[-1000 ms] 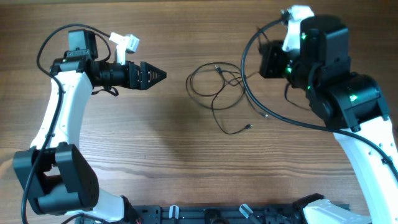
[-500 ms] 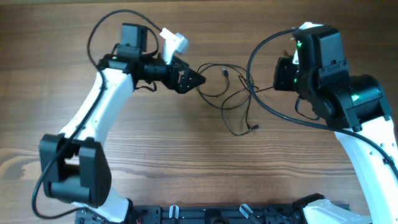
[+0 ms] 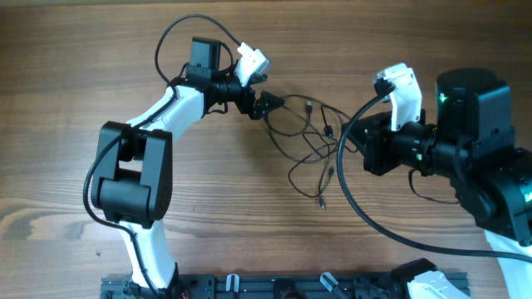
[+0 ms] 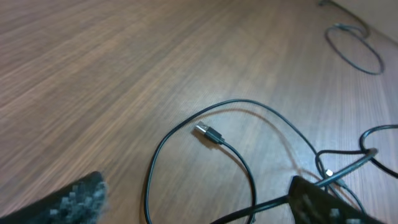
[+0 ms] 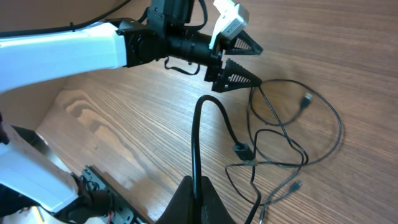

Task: Untangle cables

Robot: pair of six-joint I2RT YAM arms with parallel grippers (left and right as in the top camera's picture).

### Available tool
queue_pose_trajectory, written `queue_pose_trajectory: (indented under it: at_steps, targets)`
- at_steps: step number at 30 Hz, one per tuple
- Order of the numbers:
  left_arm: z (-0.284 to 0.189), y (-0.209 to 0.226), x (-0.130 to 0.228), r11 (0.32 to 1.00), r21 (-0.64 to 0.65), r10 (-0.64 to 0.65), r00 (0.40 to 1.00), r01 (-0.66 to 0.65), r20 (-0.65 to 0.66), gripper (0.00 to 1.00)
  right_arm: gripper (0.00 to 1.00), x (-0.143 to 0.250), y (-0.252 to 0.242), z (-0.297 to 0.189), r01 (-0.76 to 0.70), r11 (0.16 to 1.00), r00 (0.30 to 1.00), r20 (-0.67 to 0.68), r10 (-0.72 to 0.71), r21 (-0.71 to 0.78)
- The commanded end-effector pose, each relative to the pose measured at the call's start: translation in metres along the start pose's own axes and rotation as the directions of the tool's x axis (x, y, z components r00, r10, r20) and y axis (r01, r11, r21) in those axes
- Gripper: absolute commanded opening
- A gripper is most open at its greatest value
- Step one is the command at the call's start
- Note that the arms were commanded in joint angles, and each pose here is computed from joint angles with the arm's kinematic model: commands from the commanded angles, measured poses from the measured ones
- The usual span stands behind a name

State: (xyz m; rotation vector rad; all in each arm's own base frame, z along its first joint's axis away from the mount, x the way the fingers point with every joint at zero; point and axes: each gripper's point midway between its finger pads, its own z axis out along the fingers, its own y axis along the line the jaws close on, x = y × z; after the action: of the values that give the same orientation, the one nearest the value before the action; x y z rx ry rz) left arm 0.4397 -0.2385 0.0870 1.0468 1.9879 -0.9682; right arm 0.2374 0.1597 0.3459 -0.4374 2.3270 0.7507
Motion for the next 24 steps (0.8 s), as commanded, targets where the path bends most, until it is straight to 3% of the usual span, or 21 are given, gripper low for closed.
queue_pose_trajectory:
  at_steps: [1, 3, 7, 15, 17, 21, 24]
  targets:
    - [0.004, -0.018, 0.008, 0.993, 0.114, 0.023, 1.000, -0.024, 0.008, 0.91, 0.04, -0.004, 0.005, -0.001, 0.012, 1.000, 1.000, 0.011, -0.012, -0.025]
    - [0.002, -0.034, 0.014, 0.982, 0.190, 0.013, 1.000, -0.014, 0.002, 0.93, 0.04, -0.011, -0.014, 0.006, -0.003, 0.998, 1.000, 0.020, 0.002, 0.065]
    - [-0.003, -0.052, 0.022, 0.962, 0.269, 0.043, 0.999, -0.043, 0.004, 0.94, 0.04, -0.020, -0.021, 0.020, -0.005, 0.997, 1.000, 0.020, 0.003, 0.075]
    - [0.012, -0.051, 0.030, 0.963, 0.245, 0.125, 0.992, -0.116, -0.024, 0.79, 0.04, -0.021, -0.009, 0.021, 0.000, 1.000, 1.000, 0.019, 0.000, 0.008]
    - [0.024, -0.050, 0.039, 0.962, 0.247, 0.132, 0.990, -0.118, -0.041, 0.79, 0.04, -0.020, -0.009, 0.021, -0.001, 1.000, 1.000, 0.016, 0.001, 0.005]
    - [0.037, -0.057, 0.035, 0.949, 0.263, 0.185, 0.983, -0.175, -0.014, 0.65, 0.04, -0.019, -0.002, 0.021, 0.001, 0.999, 1.000, 0.010, 0.000, -0.033]
    - [0.040, -0.054, 0.027, 0.943, 0.246, 0.226, 0.974, -0.223, 0.017, 0.60, 0.04, -0.018, 0.001, 0.021, 0.001, 0.999, 1.000, 0.007, -0.001, -0.051]
